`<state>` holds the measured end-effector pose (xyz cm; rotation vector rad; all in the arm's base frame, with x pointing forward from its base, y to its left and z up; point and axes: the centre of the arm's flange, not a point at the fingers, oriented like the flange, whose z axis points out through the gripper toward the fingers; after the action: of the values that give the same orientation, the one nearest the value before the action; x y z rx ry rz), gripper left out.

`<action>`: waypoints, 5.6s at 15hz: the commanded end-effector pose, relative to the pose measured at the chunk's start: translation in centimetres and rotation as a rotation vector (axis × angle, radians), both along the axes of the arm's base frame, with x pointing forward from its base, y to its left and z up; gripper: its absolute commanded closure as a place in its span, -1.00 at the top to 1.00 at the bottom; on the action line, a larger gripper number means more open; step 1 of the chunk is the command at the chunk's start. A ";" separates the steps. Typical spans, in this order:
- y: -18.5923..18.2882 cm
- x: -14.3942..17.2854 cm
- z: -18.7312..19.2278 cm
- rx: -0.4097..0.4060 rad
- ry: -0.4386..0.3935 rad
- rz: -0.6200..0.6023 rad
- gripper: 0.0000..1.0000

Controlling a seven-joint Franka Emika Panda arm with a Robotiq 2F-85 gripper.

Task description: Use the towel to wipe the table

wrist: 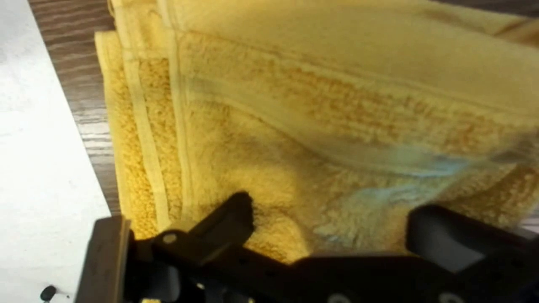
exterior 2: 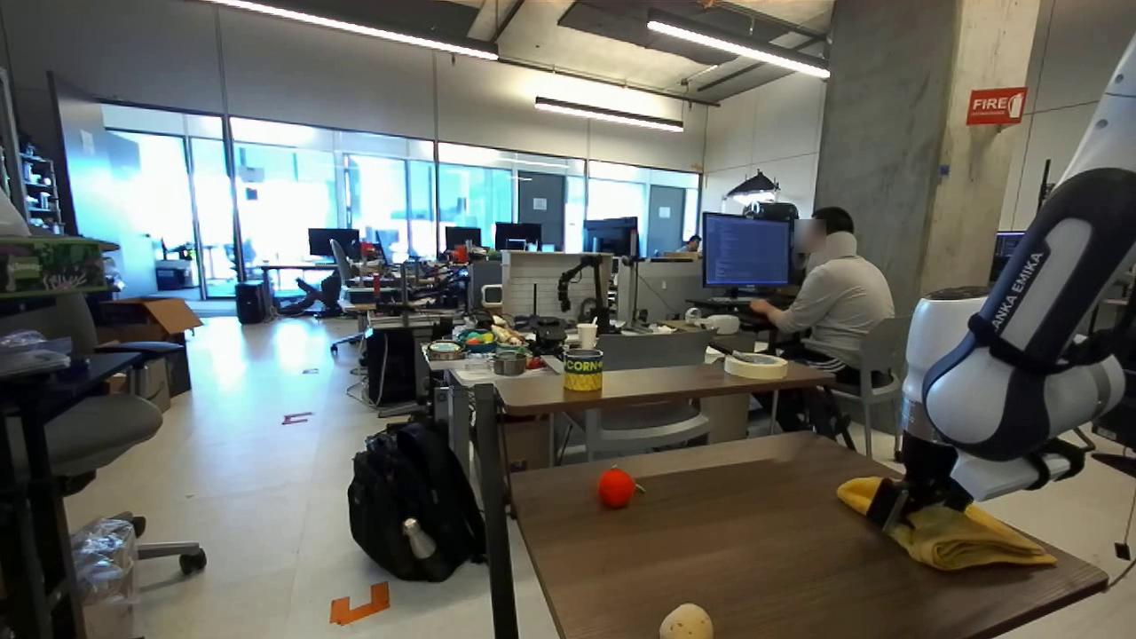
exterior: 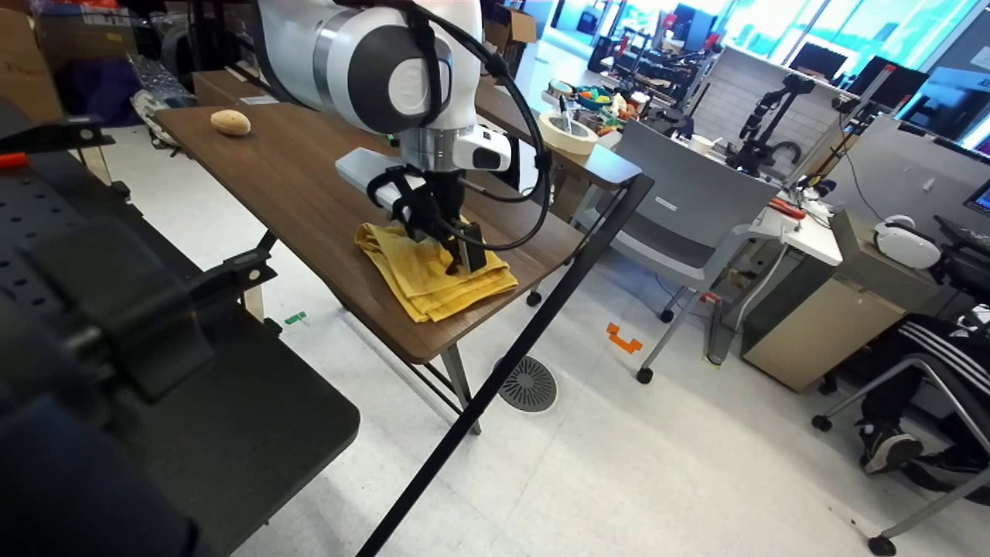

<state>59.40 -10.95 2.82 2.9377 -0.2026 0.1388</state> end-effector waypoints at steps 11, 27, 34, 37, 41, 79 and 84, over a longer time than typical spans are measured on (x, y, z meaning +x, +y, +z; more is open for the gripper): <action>19.5 -2.1 0.1 0.220 0.016 0.345 1.00; 2.7 -3.1 -4.0 -0.020 0.221 0.084 1.00; 15.1 -7.2 -1.8 0.087 0.149 0.433 1.00; 20.5 -4.0 -1.1 0.161 0.076 0.437 1.00; 20.2 4.0 -1.2 0.185 0.011 0.255 1.00; 15.9 12.9 -1.4 0.267 -0.036 -0.135 1.00; 23.8 13.7 -0.7 0.271 -0.064 -0.048 1.00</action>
<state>72.92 11.14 2.86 3.1943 -0.3400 0.1910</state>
